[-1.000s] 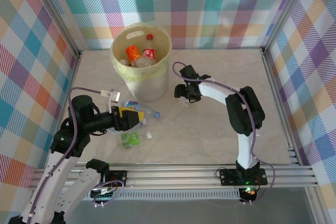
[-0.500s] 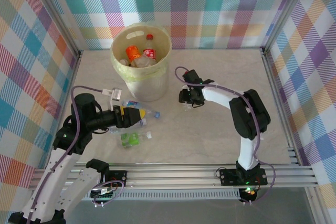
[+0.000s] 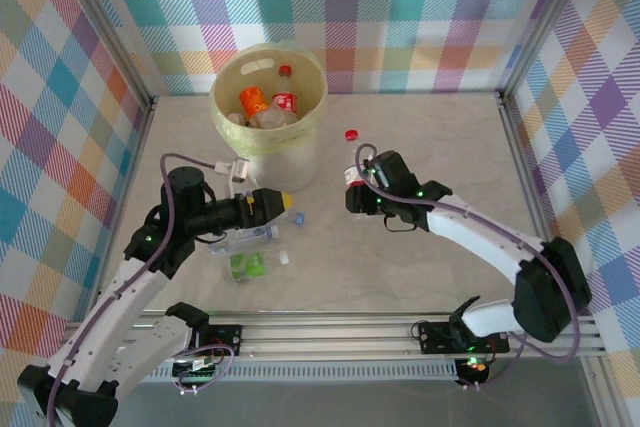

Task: Put the plastic bottles in the bin

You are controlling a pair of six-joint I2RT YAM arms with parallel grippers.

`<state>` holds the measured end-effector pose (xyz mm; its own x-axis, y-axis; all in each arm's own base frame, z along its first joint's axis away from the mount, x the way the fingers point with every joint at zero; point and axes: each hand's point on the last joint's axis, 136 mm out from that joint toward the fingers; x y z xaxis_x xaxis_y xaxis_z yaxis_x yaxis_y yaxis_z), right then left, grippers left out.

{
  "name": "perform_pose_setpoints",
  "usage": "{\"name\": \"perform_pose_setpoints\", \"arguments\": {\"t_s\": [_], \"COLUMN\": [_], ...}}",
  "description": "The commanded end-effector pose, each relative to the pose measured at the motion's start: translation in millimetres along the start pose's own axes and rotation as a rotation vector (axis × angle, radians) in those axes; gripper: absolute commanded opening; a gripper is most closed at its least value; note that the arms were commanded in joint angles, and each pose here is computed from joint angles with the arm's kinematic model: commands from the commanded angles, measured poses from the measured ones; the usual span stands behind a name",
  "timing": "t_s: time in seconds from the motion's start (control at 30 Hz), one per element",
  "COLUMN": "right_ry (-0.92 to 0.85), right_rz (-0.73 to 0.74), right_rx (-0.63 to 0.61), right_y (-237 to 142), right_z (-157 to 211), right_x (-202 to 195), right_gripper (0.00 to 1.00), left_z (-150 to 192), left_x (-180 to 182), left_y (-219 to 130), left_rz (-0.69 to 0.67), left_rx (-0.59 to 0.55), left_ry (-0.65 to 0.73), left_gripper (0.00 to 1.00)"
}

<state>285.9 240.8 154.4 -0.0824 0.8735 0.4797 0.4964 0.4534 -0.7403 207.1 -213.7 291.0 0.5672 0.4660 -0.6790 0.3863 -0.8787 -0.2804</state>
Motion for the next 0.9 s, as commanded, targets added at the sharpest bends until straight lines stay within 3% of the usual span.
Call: {"name": "perform_pose_setpoints", "arguments": {"t_s": [0.0, 0.17, 0.47, 0.87], "right_ry": [-0.086, -0.155, -0.2, -0.271], "right_rz": [-0.104, -0.186, -0.256, -0.343], "right_rx": [0.0, 0.01, 0.006, 0.039], "right_y": [-18, -43, -69, -78], "right_z": [8, 26, 48, 67], "right_x": [29, 60, 79, 99], "right_gripper": [0.54, 0.54, 0.54, 0.54], "left_z": [-16, -21, -21, -31], "left_x": [-9, -5, -9, 1], "left_y": [9, 28, 61, 85], "left_rz": [0.029, 0.02, 0.029, -0.033], "left_rx": [-0.055, -0.034, 0.02, 0.01], "left_ry": [0.001, -0.031, -0.026, -0.059], "left_gripper": [1.0, 0.99, 0.99, 0.9]}}
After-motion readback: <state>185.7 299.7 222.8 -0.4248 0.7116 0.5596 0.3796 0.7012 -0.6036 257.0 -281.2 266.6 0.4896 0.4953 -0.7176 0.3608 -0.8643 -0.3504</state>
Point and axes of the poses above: each hand's point on the last joint's axis, 136 mm out from that joint toward the fingers, its own y axis out along the fingers, its own x axis along the line the jaws close on, z = x × y, and after that the axes turned 14 degrees about y, right-handed
